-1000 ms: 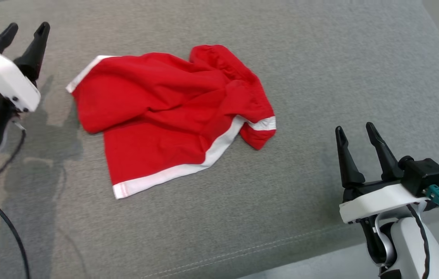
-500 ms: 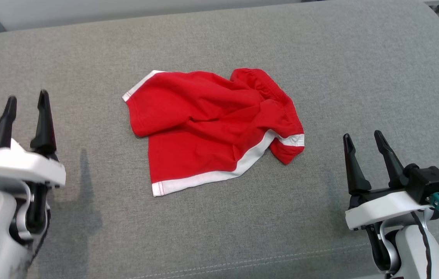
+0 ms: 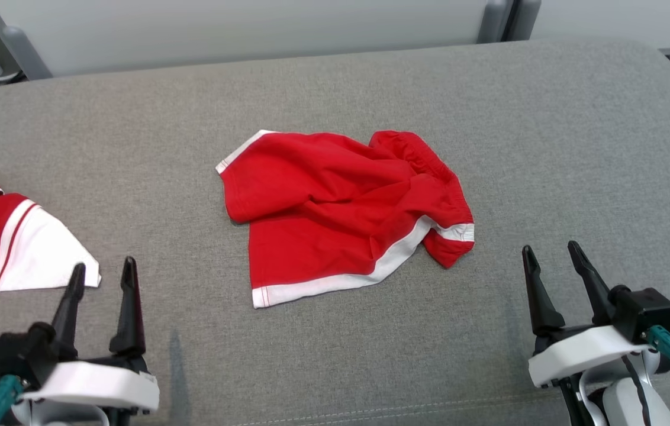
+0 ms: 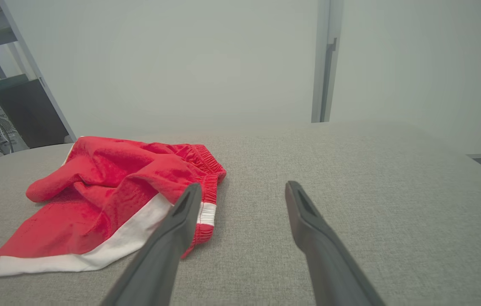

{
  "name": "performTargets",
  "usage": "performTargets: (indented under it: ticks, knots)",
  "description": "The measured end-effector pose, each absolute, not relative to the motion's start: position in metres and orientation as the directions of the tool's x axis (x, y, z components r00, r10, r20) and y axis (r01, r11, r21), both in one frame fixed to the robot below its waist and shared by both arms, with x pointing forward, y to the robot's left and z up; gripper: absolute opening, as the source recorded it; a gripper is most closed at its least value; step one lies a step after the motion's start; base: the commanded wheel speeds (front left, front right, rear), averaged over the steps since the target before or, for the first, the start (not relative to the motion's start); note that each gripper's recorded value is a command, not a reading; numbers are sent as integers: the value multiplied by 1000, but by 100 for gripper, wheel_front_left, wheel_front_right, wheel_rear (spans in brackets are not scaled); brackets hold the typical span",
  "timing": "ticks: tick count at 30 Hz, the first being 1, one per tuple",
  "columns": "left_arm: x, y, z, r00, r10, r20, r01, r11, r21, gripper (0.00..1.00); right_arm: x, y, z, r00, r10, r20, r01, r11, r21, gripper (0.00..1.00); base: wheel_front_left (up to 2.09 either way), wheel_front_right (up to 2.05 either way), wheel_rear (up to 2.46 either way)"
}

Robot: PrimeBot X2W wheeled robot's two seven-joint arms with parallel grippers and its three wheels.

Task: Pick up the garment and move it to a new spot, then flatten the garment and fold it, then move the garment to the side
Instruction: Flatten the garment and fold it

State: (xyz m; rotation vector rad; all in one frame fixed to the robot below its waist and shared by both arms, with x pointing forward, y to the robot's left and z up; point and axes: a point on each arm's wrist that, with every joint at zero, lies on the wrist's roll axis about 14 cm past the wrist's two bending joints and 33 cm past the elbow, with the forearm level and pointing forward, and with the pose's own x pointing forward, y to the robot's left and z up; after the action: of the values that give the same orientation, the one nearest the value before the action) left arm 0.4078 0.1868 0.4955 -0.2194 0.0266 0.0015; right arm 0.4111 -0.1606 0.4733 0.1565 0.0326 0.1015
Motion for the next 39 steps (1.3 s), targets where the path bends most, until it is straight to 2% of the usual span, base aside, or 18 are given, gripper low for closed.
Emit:
performTargets:
  ticks: [14,30,34,39]
  knots:
    - [359,181,491,998,18,-54,-30,972,-233,100,382,-162,473,995,94,-44,-85,981,173,100,0,0,0]
    - [349,174,484,995,-6,-97,-17,972,-235,100,380,-158,480,994,107,-31,-99,978,182,100,0,0,0]
    - [352,157,481,990,-68,-127,35,969,-246,100,383,-156,479,993,113,-40,-104,978,183,100,0,0,0]
    - [356,111,472,952,-241,-187,181,939,-292,100,395,-147,475,985,157,-73,-142,974,179,100,0,0,0]
